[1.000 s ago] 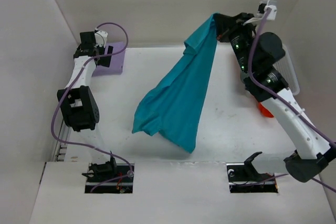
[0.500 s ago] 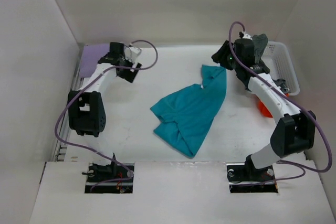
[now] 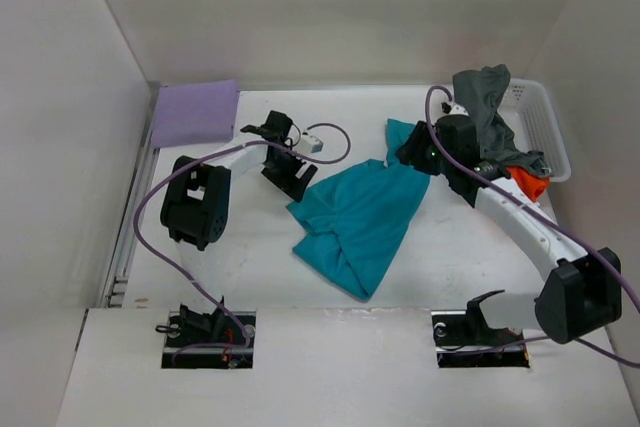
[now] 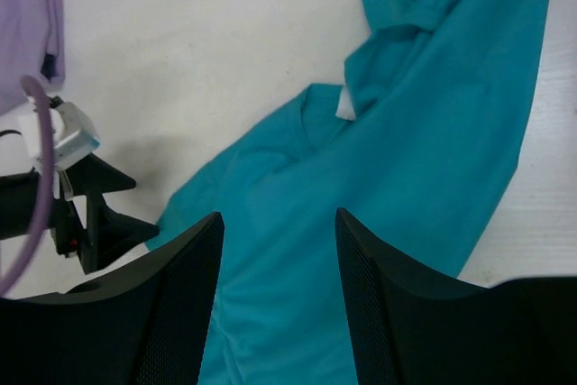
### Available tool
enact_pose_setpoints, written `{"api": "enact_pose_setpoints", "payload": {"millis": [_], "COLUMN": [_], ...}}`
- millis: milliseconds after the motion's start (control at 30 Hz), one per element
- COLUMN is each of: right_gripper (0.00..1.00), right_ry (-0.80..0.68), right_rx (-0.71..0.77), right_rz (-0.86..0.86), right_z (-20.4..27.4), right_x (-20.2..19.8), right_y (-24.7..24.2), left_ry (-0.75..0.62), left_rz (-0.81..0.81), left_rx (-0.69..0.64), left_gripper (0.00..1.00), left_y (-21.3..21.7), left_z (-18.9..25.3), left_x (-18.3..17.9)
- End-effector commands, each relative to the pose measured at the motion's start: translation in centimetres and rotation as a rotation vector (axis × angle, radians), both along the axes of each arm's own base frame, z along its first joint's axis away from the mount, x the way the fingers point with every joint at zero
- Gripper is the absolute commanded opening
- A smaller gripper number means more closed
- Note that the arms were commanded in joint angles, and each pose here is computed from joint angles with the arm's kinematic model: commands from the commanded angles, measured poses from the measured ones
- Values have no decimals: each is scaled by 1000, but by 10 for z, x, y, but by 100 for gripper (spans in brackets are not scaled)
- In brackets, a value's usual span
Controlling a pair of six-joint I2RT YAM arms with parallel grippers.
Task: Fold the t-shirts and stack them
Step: Move the tshirt to the center of the board
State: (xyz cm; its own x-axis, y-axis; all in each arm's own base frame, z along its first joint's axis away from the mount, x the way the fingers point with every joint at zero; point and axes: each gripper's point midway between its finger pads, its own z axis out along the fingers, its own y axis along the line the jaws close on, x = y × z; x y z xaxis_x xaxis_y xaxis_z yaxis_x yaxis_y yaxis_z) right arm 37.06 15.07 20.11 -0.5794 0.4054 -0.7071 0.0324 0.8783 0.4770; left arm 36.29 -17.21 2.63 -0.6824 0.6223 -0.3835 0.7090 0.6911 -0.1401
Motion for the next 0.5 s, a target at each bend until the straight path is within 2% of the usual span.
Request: {"api": "enact_pose_setpoints", "payload": {"millis": [0,133,200,267,333,367,400,467], "right_gripper": [57,57,56,56,56,56,55,55], "right_ry": [-55,-80,-89,-98,-112,-118,-126,-134], "right_rx": [14,25,23,23,26,28,33,36], "right_rz": [-26,-36,-51,-66,-84,-92,-101,-115], "right_z": [13,22,24,28,32,33,36,38], "right_x": [-5,-12,-14,-15,-16,-17,-18,-20], "right_y": [-4,-10,-17,-24,-31,-34,-37,-43], "left_ry": [132,192,217,255,286,292,281,182], "left_rz": [-21,-54,-84,-119,-138,-141,-145,-137], "left_rx": [-36,-49,-65,-46,-16,4,26,63], "left_gripper": [75,72,66,43,14,4,0,0], "left_y": [-16,-27,-38,-46,-47,-45,-41,-30], "left_z": [-10,-17,-17,-24,-33,-37,-39,-33], "left_x": [-26,-46,-57,-72,-85,-88,-88,-66]}}
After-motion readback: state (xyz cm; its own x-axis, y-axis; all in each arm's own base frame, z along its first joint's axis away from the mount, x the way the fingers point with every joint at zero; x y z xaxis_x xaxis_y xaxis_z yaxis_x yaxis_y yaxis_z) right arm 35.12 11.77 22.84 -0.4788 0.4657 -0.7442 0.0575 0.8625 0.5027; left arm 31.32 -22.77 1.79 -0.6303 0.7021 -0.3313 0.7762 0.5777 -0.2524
